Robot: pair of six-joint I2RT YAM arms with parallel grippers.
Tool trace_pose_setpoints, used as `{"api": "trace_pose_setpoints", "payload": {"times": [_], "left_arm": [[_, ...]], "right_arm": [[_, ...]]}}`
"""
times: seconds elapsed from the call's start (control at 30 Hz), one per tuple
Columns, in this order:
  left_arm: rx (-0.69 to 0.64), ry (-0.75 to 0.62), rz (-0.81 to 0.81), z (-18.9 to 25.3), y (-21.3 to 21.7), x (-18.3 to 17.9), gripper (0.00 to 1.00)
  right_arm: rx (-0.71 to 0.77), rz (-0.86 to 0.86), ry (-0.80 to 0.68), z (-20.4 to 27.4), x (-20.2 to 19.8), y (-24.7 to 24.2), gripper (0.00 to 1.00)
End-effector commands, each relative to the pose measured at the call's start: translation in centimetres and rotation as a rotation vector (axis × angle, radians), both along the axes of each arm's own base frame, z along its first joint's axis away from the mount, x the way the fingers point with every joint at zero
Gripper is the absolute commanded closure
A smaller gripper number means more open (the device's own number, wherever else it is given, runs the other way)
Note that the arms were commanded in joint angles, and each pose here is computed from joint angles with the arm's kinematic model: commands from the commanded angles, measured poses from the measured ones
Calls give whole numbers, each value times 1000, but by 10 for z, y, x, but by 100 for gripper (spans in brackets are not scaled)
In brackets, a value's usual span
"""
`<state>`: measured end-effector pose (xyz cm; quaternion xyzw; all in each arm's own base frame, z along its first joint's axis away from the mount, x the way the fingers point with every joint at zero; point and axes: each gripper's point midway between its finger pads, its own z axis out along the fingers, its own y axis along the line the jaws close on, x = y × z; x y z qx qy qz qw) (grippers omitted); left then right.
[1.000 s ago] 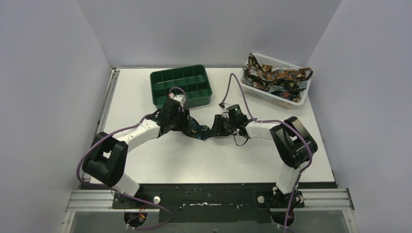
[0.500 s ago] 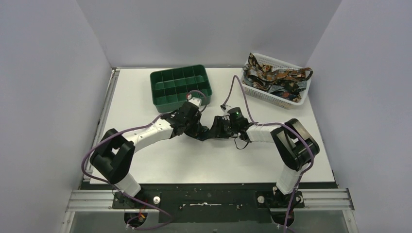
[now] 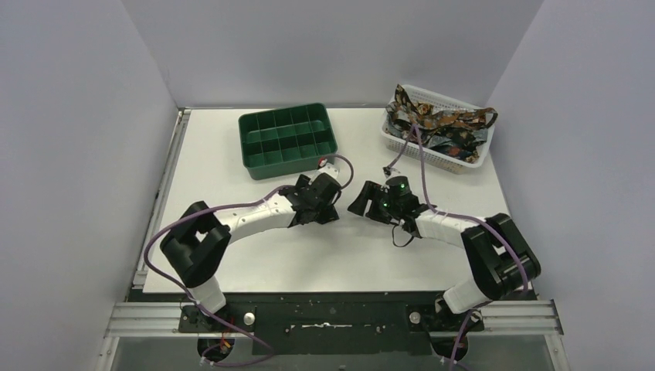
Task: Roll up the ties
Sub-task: Roll the tie at the center of the board.
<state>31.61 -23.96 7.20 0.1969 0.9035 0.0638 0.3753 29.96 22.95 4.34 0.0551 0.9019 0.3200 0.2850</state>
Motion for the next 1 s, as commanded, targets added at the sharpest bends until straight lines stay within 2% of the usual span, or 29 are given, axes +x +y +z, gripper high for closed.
{"api": "trace_pose_setpoints", "payload": {"times": [0.0,0.4,0.6,0.67,0.73,0.8,0.97], "left_arm": [[39,-74,5,15,-15,4,40],[2,-10,-96,3,-65,-4,29],[8,-36,-106,10,-76,-4,29],[28,-53,-105,13,-77,-3,32],[72,-77,-118,16,-77,-4,41],[115,-91,-138,16,-76,-6,46],[141,-90,-190,10,-81,-14,47]], "right_arm": [[-26,-179,-57,14,15,-37,29],[-25,-153,-48,13,11,-45,26],[-22,-147,-42,9,9,-45,26],[-10,-132,-28,7,7,-41,27],[11,-116,-18,6,4,-37,30],[24,-115,-10,4,1,-36,33],[-4,-170,-4,1,1,-48,34]]}}
